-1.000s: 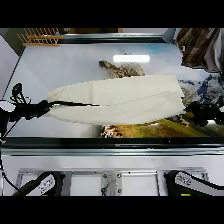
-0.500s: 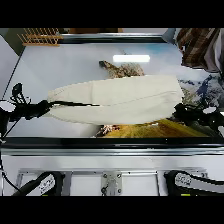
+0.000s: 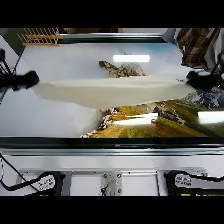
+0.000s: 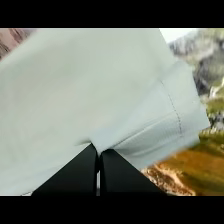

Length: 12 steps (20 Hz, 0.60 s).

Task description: Fold the clothes and pants, and hang the long-sleeved shirts on hangers.

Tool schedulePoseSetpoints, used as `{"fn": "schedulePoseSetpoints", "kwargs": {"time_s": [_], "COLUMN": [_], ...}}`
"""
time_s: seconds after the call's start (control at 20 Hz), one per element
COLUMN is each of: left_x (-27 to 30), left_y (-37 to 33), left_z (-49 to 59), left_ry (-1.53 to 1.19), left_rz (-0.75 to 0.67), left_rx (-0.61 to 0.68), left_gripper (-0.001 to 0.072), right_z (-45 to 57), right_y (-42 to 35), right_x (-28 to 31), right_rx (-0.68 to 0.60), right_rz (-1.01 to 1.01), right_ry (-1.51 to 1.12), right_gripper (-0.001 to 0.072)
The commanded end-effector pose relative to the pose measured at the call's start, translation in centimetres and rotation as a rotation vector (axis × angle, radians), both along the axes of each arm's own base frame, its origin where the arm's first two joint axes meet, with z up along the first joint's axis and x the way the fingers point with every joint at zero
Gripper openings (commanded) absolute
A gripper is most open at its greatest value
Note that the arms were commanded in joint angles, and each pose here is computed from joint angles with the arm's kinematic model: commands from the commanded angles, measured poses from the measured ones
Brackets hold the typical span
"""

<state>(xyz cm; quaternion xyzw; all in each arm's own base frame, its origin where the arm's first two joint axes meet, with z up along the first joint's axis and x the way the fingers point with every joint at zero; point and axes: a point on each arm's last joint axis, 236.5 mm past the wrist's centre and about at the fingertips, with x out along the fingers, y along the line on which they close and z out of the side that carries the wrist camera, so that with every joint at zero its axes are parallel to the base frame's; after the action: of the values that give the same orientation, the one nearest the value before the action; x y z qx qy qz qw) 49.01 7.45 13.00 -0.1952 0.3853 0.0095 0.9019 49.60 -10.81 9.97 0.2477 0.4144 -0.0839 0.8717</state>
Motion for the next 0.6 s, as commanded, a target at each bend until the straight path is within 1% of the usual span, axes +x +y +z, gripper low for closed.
{"fn": "schedulePoseSetpoints", "kwargs": {"time_s": [0.0,0.1,0.2,0.35,0.55], "left_x": [2.4,1.4,-0.7,-6.3,-15.4], "left_y": [0.0,0.7,1.8,2.9,2.6], "left_z": [6.7,6.8,4.9,-1.6,-12.5], "left_ry": [-0.068,-0.041,0.008,0.118,0.286], "left_rz": [-0.046,-0.047,-0.011,0.015,-0.001], "left_rx": [0.029,0.047,0.055,0.066,0.068], "left_gripper": [0.0012,0.0012,0.0012,0.0012,0.0012], "right_z": [8.8,8.8,6.2,-0.7,-10.8], "right_y": [-0.8,-0.7,-0.2,-0.1,1.6], "right_x": [1.3,0.0,-2.0,-7.2,-15.5], "right_rx": [-0.108,-0.132,-0.147,-0.177,-0.157], "right_rz": [-0.005,0.006,0.044,0.058,0.066], "right_ry": [-0.116,-0.095,-0.022,0.136,0.313], "right_gripper": [0.0011,0.0012,0.0012,0.0012,0.0012]}}
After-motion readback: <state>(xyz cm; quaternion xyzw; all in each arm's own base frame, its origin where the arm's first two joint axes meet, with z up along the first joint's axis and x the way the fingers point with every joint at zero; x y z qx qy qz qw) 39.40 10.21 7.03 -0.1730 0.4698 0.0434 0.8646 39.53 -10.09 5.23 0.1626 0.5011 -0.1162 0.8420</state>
